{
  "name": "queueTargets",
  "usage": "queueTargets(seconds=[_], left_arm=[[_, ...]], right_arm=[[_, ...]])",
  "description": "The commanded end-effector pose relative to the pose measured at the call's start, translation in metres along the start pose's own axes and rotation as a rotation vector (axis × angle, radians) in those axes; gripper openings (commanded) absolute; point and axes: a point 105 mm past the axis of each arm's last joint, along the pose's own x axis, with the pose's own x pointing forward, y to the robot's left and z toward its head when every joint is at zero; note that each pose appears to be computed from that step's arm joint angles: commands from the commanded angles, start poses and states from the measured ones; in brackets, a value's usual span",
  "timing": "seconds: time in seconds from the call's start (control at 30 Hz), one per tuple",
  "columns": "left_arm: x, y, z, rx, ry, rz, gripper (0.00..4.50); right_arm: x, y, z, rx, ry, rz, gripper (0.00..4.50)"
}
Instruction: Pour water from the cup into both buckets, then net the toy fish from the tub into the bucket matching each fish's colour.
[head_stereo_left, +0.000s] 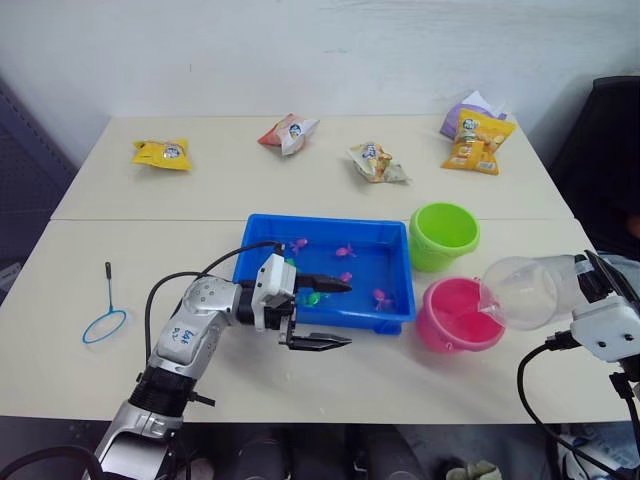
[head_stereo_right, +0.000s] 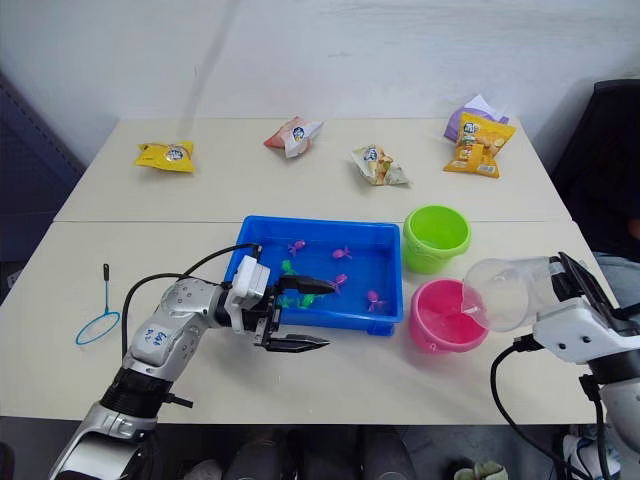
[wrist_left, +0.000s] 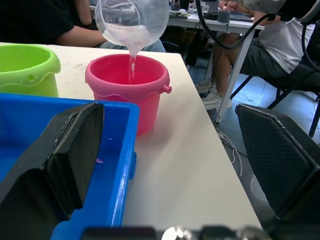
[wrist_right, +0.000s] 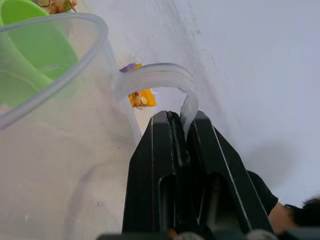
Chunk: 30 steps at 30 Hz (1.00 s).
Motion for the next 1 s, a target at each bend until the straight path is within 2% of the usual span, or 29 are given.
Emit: queueTargets(seconds=[0.03,0.63,0.87,1.0], left_arm=[[0.0,-0.001,0.006,0.035,-0.006,-0.001,4.5],[-0.004,0.003,0.006,0.05,0.006,0.023,4.5],[-0.006,0.004,0.006,0.052,0.009,0.035,4.5],[-0.007,0.006,0.007,0.06,0.013,0.039,4.5]], right_arm=[[-0.002,-0.009,0.006,-0.042,-0.027,-0.04,0.06],[-0.002,-0.006,0.007,-0.098,-0.035,-0.073,0.06],[-0.001,-0.008,0.001,-0.003,-0.015,-0.108,0.06],[-0.001,-0.009,-0.003,0.19,0.0,-0.146,0.06]])
